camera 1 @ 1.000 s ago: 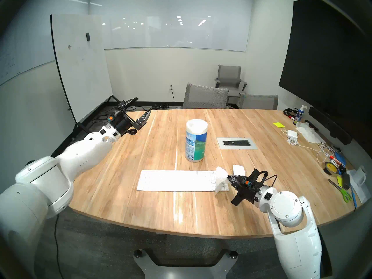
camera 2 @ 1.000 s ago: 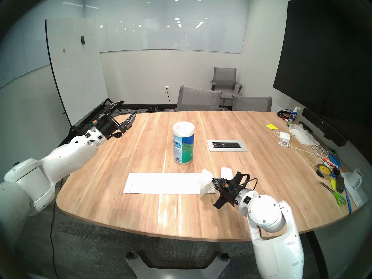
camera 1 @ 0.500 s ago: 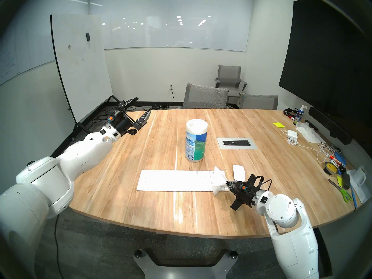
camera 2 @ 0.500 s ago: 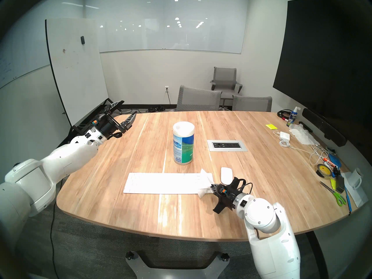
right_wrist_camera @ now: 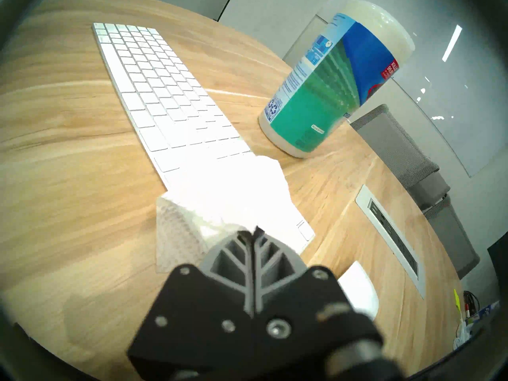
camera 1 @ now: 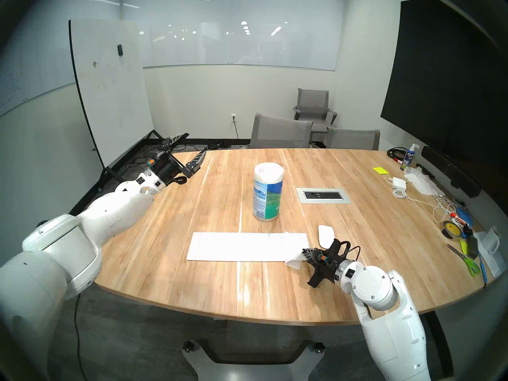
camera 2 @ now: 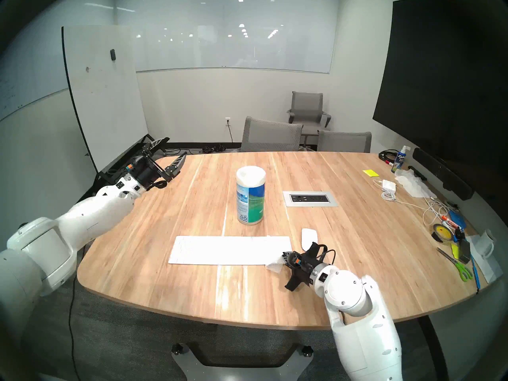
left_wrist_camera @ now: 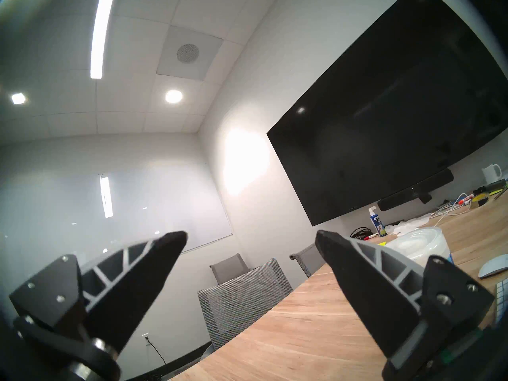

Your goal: Wipe the keyboards and mice with a disinfecting wipe, then set the wipe down

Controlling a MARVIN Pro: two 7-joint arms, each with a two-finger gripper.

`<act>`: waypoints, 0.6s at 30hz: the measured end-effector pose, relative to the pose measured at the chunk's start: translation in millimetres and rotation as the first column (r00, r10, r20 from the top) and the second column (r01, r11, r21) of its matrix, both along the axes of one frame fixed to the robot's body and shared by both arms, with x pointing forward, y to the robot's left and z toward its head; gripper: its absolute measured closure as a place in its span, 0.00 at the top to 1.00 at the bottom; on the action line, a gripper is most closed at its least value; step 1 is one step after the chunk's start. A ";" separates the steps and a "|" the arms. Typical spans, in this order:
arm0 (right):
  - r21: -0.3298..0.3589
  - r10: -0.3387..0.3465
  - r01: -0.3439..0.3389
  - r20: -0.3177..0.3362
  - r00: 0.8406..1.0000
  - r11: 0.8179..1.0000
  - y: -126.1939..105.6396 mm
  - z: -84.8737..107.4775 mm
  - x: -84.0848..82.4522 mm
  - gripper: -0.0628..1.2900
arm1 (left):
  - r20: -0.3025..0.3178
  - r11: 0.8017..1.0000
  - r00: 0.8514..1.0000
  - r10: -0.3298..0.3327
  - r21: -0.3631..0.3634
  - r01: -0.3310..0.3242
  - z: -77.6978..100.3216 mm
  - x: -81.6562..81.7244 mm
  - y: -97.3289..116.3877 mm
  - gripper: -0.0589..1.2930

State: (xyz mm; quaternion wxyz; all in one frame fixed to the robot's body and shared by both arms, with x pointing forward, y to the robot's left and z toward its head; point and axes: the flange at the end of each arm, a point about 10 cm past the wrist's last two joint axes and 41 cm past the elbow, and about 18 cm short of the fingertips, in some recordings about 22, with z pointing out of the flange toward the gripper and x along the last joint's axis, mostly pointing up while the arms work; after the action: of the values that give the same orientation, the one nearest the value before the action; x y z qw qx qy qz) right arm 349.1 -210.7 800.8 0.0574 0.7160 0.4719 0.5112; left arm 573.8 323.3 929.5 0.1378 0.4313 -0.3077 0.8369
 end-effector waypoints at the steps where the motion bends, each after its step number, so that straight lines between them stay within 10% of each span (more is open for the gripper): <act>1: 0.000 0.000 0.000 0.000 1.000 1.000 0.6 -0.8 0.9 0.03 | 0.000 1.000 1.000 0.000 0.000 0.000 0.0 0.0 0.0 0.98; 18: -0.009 -0.018 0.017 -0.018 1.000 1.000 1.9 -17.2 19.7 0.03 | 0.002 1.000 1.000 -0.001 -0.001 0.001 -0.1 0.0 -0.1 0.98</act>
State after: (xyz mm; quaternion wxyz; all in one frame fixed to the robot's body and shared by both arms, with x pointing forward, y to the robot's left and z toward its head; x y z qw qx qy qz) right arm 368.8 -208.8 783.6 0.0607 0.7245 0.4684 0.5021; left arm 573.9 323.2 929.5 0.1380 0.4303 -0.3077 0.8373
